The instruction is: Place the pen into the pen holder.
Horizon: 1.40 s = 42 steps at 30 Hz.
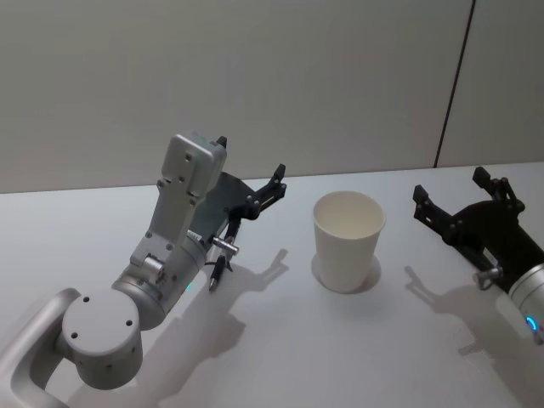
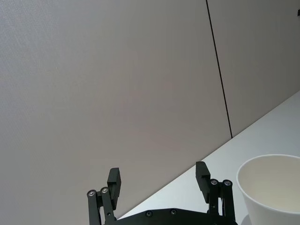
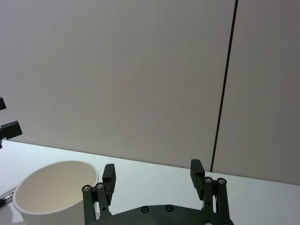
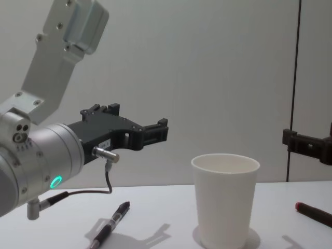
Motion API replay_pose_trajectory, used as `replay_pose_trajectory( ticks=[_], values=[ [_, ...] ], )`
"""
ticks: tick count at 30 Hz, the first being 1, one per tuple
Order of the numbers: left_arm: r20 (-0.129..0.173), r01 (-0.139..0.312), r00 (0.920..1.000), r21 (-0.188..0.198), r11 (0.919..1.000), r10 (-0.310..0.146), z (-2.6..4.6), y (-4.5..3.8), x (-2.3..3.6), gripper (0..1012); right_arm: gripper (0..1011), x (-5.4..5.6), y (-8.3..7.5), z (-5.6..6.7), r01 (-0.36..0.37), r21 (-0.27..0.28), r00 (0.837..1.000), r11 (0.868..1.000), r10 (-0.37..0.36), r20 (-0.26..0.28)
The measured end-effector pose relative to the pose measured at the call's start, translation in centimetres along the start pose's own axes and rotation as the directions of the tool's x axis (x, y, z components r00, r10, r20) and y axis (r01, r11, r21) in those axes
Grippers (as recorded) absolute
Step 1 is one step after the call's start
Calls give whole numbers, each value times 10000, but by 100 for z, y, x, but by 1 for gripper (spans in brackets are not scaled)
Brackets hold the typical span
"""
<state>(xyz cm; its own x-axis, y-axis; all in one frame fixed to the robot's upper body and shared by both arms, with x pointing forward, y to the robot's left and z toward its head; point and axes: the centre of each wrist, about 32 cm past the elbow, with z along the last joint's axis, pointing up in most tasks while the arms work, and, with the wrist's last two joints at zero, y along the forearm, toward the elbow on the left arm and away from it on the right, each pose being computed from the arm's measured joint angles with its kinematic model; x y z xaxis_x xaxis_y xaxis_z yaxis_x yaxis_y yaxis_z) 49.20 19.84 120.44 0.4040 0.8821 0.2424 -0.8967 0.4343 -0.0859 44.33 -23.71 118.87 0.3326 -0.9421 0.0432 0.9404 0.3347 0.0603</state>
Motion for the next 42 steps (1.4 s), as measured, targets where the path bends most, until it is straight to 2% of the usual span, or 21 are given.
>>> replay_pose_trajectory(
  ticks=[24, 33, 42],
  values=[
    [1, 1, 10000, 0, 10000, -1, 0, 0, 0, 1001, 1002, 22, 30, 5, -82, 0, 10000, 10000, 82, 19],
    [0, 1, 10000, -1, 10000, -1, 0, 0, 0, 1001, 1002, 158, 193, 21, -455, -388, 9985, 9982, 467, 298],
    [0, 0, 10000, 0, 10000, 0, 0, 0, 0, 1001, 1002, 363, 379, 111, -1001, -1302, 9893, 9864, 1126, 924]
  ],
)
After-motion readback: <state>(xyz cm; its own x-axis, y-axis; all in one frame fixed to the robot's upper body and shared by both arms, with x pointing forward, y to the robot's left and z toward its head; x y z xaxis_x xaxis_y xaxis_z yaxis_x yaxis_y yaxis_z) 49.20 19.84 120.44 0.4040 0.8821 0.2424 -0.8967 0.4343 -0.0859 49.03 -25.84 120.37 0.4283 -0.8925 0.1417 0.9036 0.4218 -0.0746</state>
